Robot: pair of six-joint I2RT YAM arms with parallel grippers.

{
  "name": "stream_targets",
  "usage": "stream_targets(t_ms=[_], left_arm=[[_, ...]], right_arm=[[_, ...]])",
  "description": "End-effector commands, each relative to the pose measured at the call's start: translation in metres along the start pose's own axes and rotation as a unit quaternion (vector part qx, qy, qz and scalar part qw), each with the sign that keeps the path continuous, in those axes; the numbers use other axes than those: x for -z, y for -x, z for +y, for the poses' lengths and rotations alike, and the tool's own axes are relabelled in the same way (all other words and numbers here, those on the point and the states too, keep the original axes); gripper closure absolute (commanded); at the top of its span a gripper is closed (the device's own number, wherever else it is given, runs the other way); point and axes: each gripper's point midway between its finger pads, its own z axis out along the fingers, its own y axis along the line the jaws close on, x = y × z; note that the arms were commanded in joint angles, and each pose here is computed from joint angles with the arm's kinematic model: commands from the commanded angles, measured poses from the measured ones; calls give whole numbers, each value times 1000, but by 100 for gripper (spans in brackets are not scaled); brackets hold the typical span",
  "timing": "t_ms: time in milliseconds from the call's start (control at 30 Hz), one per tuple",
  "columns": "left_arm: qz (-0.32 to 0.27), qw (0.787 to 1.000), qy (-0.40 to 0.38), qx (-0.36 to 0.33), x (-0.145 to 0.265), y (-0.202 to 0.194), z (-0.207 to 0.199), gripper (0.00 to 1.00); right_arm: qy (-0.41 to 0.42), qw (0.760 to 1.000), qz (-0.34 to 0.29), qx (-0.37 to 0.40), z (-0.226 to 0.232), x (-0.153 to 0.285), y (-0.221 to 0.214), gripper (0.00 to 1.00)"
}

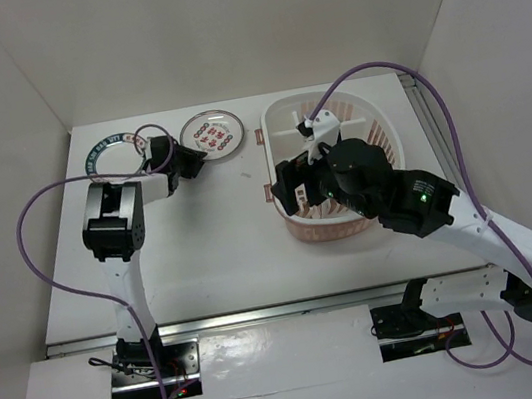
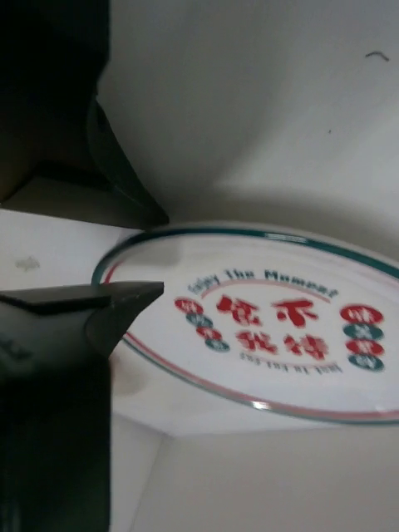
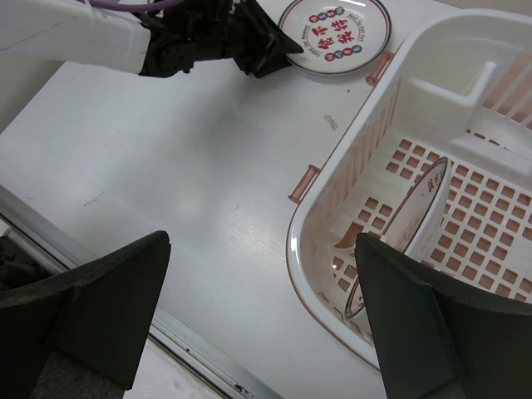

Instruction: Load the plates into the dish rack

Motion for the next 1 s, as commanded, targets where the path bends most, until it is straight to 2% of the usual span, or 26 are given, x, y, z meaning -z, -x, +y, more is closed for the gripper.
stream_targets(t_ms=[0, 100, 233, 267, 300, 400, 567, 600, 700, 733, 767, 833, 867, 967], left_arm=[[18, 994, 103, 1, -10, -14, 65, 59], [20, 994, 108, 2, -12, -14, 68, 80], [18, 993, 116, 6, -16, -9, 72, 84], [15, 993, 115, 4, -19, -3, 72, 95], [17, 993, 120, 4, -18, -3, 73, 100], [29, 991, 130, -1, -18, -3, 78, 100], [-1, 990, 131, -54, 22, 15, 54, 100], [-14, 991, 119, -67, 39, 24, 31, 100], [-43, 986, 118, -106, 73, 40, 12, 100], [-63, 987, 90, -114, 97, 49, -15, 100], [-64, 985, 88, -132, 109, 48, -14, 100], [-78, 983, 61, -156, 134, 53, -35, 100], [-83, 979, 36, -184, 159, 56, -55, 100], [-77, 973, 15, -216, 200, 52, -64, 100]], right_arm=[[30, 998, -44, -14, 11, 8, 23, 1], [30, 998, -44, -14, 10, 9, 22, 1], [30, 998, -44, -19, 11, 9, 22, 1], [30, 998, -44, -19, 11, 9, 22, 1], [30, 998, -44, -19, 11, 9, 22, 1], [23, 999, -42, -18, 8, 7, 19, 1], [11, 999, -43, -17, 6, 0, 15, 1], [5, 999, -39, -16, 3, -2, 11, 1], [-7, 999, -31, -7, 0, -11, 0, 1], [-7, 1000, -30, -6, 1, -16, -3, 1], [-12, 999, -37, -9, 0, -16, 1, 1], [-14, 999, -32, -6, 1, -23, -8, 1], [2, 999, -47, -9, 7, -24, 1, 1], [8, 998, -61, -1, 5, -33, 13, 1]])
